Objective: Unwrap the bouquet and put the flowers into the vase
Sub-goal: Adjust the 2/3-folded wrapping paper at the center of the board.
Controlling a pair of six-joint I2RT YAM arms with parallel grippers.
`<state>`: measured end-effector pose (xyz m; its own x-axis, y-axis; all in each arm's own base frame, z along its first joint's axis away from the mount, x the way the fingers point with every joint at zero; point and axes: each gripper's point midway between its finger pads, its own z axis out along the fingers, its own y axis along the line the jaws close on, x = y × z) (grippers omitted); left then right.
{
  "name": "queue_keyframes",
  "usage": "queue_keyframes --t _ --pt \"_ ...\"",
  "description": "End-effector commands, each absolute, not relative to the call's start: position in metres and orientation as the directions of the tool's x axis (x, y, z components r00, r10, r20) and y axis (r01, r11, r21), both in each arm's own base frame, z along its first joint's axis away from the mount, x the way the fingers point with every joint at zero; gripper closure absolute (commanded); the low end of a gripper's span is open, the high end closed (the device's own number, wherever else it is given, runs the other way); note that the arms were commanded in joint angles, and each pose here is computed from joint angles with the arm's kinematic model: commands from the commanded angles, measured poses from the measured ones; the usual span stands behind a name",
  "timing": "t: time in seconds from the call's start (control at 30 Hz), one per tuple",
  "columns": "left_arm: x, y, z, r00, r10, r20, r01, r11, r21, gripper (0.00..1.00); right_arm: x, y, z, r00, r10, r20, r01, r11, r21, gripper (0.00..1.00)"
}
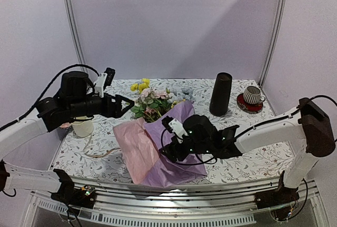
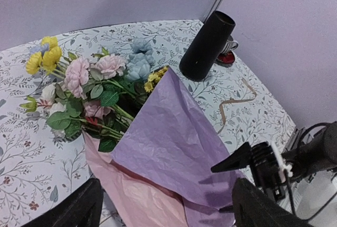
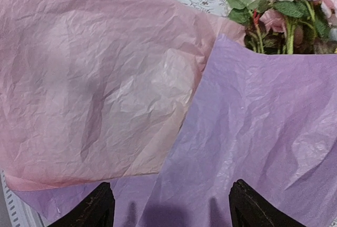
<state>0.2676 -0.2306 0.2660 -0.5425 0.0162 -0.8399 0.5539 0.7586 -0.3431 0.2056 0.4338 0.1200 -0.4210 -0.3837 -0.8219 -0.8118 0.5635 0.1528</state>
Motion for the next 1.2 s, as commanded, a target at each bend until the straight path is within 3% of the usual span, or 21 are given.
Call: queue_keyframes --t 0.0,0.37,0.6,0.77,1.03,1.17 --pt "0.262 -0.250 0.263 -0.547 0.056 -0.835 0.599 0.723 -0.343 0.15 0.191 0.460 0.127 -0.433 -0.349 -0.831 -0.833 0.506 0.222 0.23" --pt "0.245 -0.215 0.161 -0.772 0.122 -0.624 0.375 0.879 -0.293 0.22 0.202 0.434 0.110 -0.447 -0.390 -0.805 -0.782 0.608 0.140 0.23" --pt "0.227 -0.177 0.109 -0.888 0.100 -0.448 0.200 0.962 -0.183 0.21 0.200 0.429 0.107 -0.459 -0.395 -0.796 -0.779 0.610 0.146 0.23" --pt "0.235 -0.158 0.084 -0.916 0.063 -0.396 0.092 0.994 -0.053 0.13 0.207 0.438 0.104 -0.462 -0.430 -0.776 -0.765 0.636 0.102 0.22" --pt "0.239 -0.132 0.029 -0.950 0.059 -0.306 0.008 0.986 0.166 0.12 0.211 0.443 0.078 -0.468 -0.538 -0.701 -0.738 0.675 -0.025 0.21" --pt "0.242 -0.131 0.018 -0.953 0.057 -0.298 -0.001 0.981 0.193 0.13 0.213 0.446 0.074 -0.465 -0.559 -0.686 -0.726 0.685 -0.066 0.21"
